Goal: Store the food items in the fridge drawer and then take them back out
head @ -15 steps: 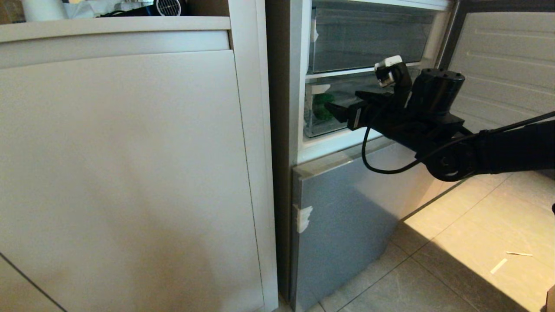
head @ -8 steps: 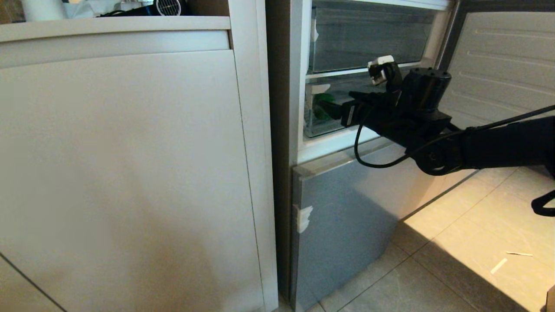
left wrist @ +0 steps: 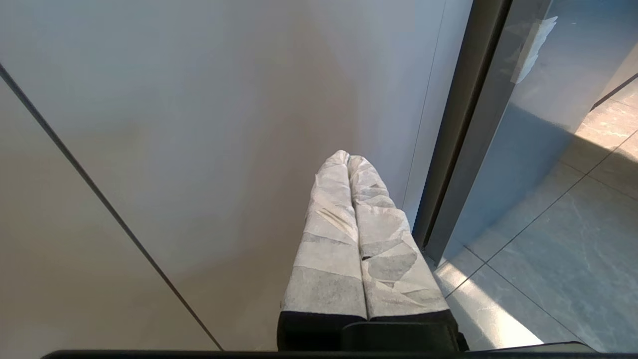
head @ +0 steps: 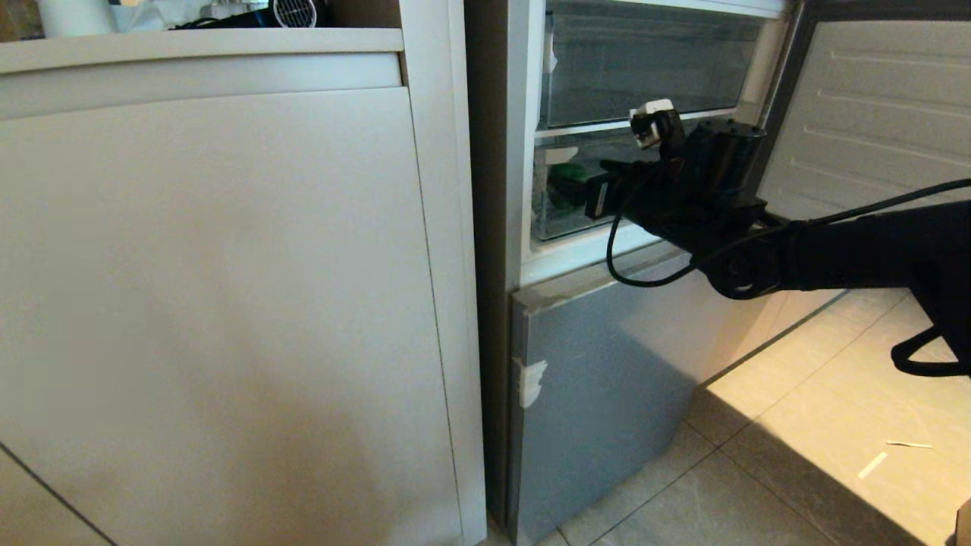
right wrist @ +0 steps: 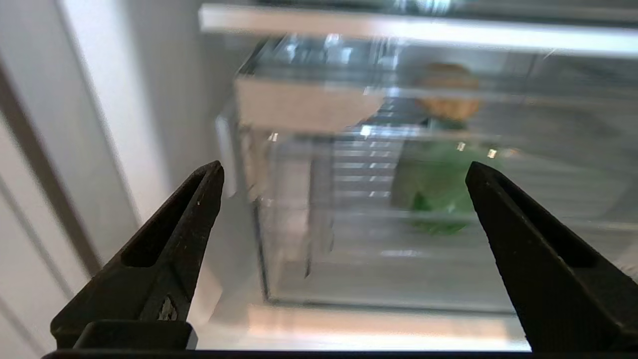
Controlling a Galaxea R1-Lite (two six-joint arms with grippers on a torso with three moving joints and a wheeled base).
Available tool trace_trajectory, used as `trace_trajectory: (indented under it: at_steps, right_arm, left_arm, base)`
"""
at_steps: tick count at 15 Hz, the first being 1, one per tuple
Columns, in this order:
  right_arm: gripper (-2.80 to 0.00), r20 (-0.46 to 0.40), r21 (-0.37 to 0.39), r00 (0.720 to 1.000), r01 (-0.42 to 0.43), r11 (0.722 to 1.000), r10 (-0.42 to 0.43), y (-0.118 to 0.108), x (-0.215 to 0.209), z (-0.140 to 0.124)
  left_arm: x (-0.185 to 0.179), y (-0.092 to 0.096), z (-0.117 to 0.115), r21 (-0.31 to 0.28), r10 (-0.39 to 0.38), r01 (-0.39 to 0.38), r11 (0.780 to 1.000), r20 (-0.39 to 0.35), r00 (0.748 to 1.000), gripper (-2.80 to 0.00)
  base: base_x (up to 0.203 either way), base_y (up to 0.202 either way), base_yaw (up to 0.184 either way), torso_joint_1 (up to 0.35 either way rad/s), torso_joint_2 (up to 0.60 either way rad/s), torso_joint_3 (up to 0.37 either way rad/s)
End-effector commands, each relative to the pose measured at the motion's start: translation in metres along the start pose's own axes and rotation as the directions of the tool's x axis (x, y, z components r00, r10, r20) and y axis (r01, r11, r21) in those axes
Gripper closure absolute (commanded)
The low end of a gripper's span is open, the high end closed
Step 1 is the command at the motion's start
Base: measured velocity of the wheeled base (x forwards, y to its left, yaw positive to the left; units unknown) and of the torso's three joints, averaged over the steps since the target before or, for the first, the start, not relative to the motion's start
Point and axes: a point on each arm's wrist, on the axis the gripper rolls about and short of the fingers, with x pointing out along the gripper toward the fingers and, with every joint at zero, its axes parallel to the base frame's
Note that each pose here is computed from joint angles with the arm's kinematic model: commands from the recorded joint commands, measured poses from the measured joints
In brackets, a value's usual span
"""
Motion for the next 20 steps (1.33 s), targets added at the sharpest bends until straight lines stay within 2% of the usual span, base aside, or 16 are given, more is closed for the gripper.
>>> trace_trajectory:
  at_steps: [1, 8, 15, 18, 20]
  right_arm:
    - [-2.8, 0.005, -0.002, 1.0, 0.001, 1.0, -0.001, 0.0, 0.004, -0.004]
    - [-2.8, 0.012, -0.003, 0.998, 0.062, 0.998, -0.062, -0.001, 0.005, -0.001]
    - [-2.8, -0.008, 0.009, 1.0, 0.003, 1.0, -0.003, 0.026, 0.013, -0.004]
    - [-2.8, 0.004, 0.007, 0.998, 0.058, 0.998, -0.058, 0.024, 0.024, -0.01]
    - [-2.8, 0.003, 0.007, 0.998, 0.06, 0.998, -0.06, 0.024, 0.025, -0.011]
  left_arm:
    - [0.0, 0.0, 0.0, 0.0, 0.0, 0.0, 1.0, -0.001, 1.0, 0.0]
    - [0.0, 0.0, 0.0, 0.0, 0.0, 0.0, 1.0, -0.001, 1.0, 0.0]
    - [0.0, 0.0, 0.0, 0.0, 0.0, 0.0, 1.0, -0.001, 1.0, 0.0]
    - [0.0, 0.0, 0.0, 0.0, 0.0, 0.0, 1.0, -0.001, 1.0, 0.0]
    - [0.0, 0.0, 0.0, 0.0, 0.0, 0.0, 1.0, -0.001, 1.0, 0.0]
  base:
    - [0.0, 0.0, 0.0, 0.0, 0.0, 0.0]
    - [0.0, 0.0, 0.0, 0.0, 0.0, 0.0]
    - [0.0, 0.0, 0.0, 0.0, 0.0, 0.0]
    - [0.0, 0.0, 0.0, 0.0, 0.0, 0.0]
    - [0.0, 0.0, 0.0, 0.0, 0.0, 0.0]
